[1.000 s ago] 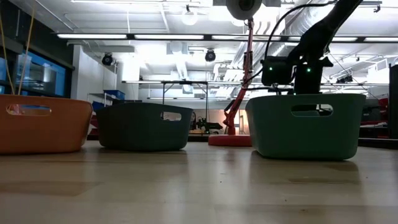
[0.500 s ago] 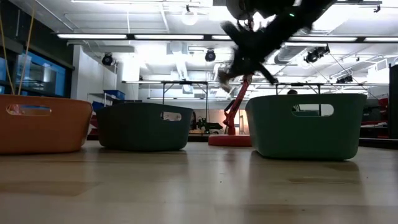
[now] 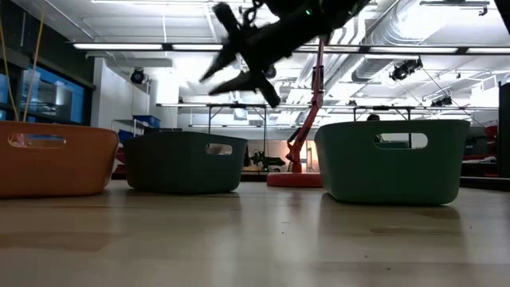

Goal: Sort candy
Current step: Put the gold candy into the blue bin

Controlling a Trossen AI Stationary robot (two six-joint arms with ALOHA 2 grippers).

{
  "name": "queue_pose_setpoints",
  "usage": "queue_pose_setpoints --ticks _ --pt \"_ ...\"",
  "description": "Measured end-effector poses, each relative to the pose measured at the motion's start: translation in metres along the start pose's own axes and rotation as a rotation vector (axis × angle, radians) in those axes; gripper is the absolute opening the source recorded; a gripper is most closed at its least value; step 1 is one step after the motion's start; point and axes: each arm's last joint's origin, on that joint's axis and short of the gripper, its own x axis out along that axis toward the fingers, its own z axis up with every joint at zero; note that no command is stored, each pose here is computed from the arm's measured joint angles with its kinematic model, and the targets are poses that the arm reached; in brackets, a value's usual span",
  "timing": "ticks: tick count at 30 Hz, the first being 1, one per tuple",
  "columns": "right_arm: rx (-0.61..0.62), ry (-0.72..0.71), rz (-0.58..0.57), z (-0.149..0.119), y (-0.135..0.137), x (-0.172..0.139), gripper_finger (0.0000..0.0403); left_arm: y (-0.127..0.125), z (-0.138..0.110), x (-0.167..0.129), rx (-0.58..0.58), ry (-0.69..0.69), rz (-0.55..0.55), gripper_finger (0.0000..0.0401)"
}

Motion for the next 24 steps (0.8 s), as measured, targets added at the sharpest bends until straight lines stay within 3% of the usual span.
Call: queue_pose_setpoints --ticks 3,5,10,17,24 --pt "-0.078 0.061 0.033 0.01 0.011 -0.003 0.015 0.0 -0.001 0.0 -0.011 0.006 0.001 0.0" --pt "-0.146 0.128 -0.007 0.015 0.014 -0.01 0.0174 0.0 -0.001 0.0 -0.013 0.006 0.0 0.0" --pt "-0.259 0.307 -0.312 0.019 0.01 -0.052 0.0196 0.0 -0.001 0.0 -0.012 0.011 -0.002 0.0" --pt "-0.277 0.588 -0.582 -0.045 0.002 -0.115 0.0197 0.002 -0.007 0.0 -0.012 0.083 -0.002 0.0" --pt "-0.034 0.794 -0.728 -0.122 -0.007 -0.193 0.0197 0.002 -0.008 0.0 -0.017 0.087 0.0 0.0"
